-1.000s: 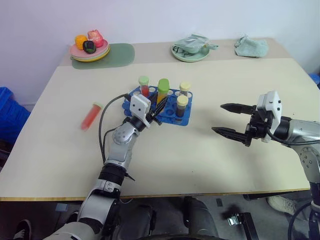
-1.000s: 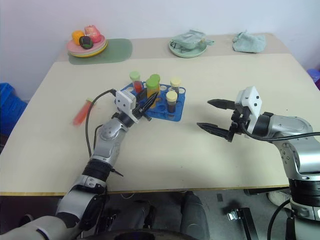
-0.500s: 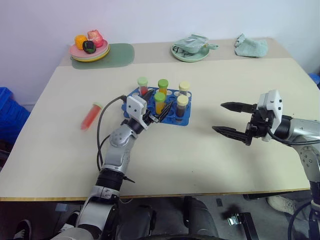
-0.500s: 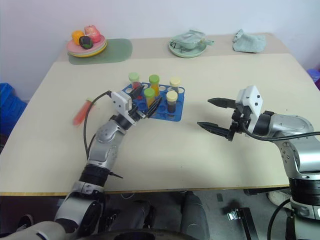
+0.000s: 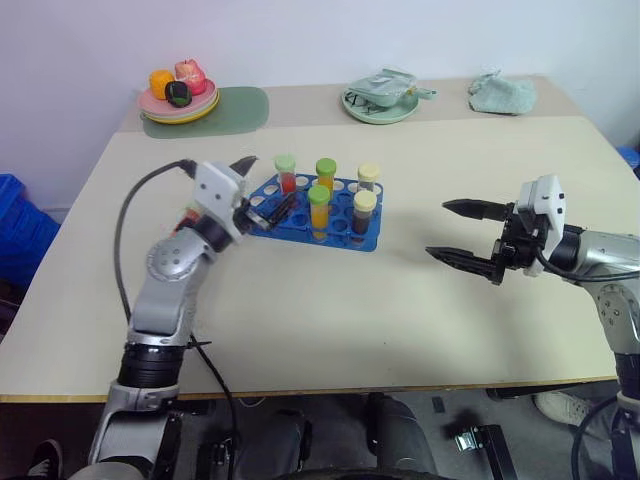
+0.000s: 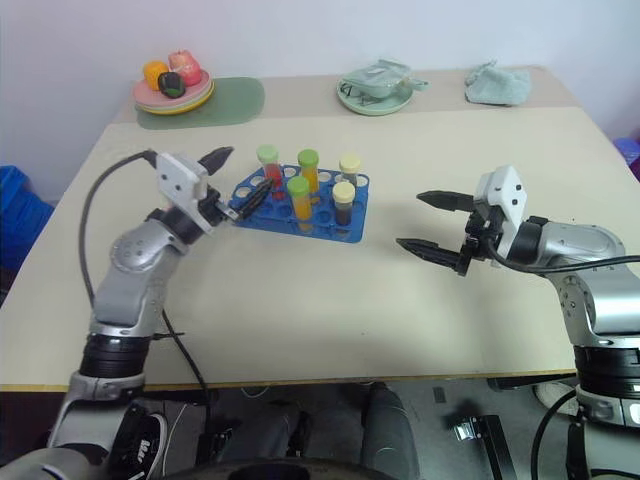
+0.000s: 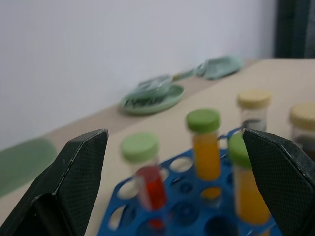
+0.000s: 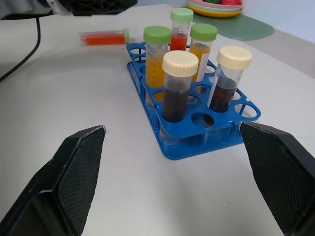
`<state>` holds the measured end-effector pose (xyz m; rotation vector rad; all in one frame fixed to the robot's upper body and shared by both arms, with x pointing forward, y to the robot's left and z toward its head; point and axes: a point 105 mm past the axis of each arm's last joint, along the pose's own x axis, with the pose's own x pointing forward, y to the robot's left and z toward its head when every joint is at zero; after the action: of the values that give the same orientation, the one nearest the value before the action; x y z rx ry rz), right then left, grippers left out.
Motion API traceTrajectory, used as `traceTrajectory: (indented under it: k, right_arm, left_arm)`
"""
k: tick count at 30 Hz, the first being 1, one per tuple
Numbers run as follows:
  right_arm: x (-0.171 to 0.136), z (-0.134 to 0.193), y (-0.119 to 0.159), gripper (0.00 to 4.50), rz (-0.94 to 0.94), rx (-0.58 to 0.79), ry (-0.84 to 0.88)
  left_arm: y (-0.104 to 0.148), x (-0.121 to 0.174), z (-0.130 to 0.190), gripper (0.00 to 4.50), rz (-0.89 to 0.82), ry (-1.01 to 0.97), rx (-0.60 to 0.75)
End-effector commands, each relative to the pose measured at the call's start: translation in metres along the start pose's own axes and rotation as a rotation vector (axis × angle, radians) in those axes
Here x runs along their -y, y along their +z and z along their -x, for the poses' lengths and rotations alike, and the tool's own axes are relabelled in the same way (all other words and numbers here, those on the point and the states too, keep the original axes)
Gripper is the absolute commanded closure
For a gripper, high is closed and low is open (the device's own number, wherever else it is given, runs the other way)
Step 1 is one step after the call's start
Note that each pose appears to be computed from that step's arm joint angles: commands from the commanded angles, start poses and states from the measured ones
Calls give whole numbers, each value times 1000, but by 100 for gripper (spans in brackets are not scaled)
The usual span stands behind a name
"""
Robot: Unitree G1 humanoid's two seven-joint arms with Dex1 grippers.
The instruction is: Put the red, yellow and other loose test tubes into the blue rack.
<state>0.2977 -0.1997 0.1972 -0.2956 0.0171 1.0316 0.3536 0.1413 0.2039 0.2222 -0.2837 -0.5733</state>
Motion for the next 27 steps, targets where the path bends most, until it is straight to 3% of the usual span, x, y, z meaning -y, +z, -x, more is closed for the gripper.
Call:
traceTrajectory:
  k: [1, 10, 14, 18, 27]
  right_arm:
    - [5, 6, 14, 0, 18, 28, 16]
    - [-4, 11, 20, 0, 13, 37, 115]
    - [-6, 9, 33, 0, -10, 122, 135]
    - [-9, 4, 41, 0, 48, 168, 135]
    - [-11, 0, 34, 0, 54, 130, 151]
  left_arm:
    - [22, -25, 13, 4, -30, 34, -32]
    - [21, -67, 63, 4, 162, -41, -334]
    - [5, -94, 90, 4, 169, -30, -524]
    - [-2, -125, 97, 4, 201, 61, -613]
    - [-25, -149, 101, 4, 296, 122, -810]
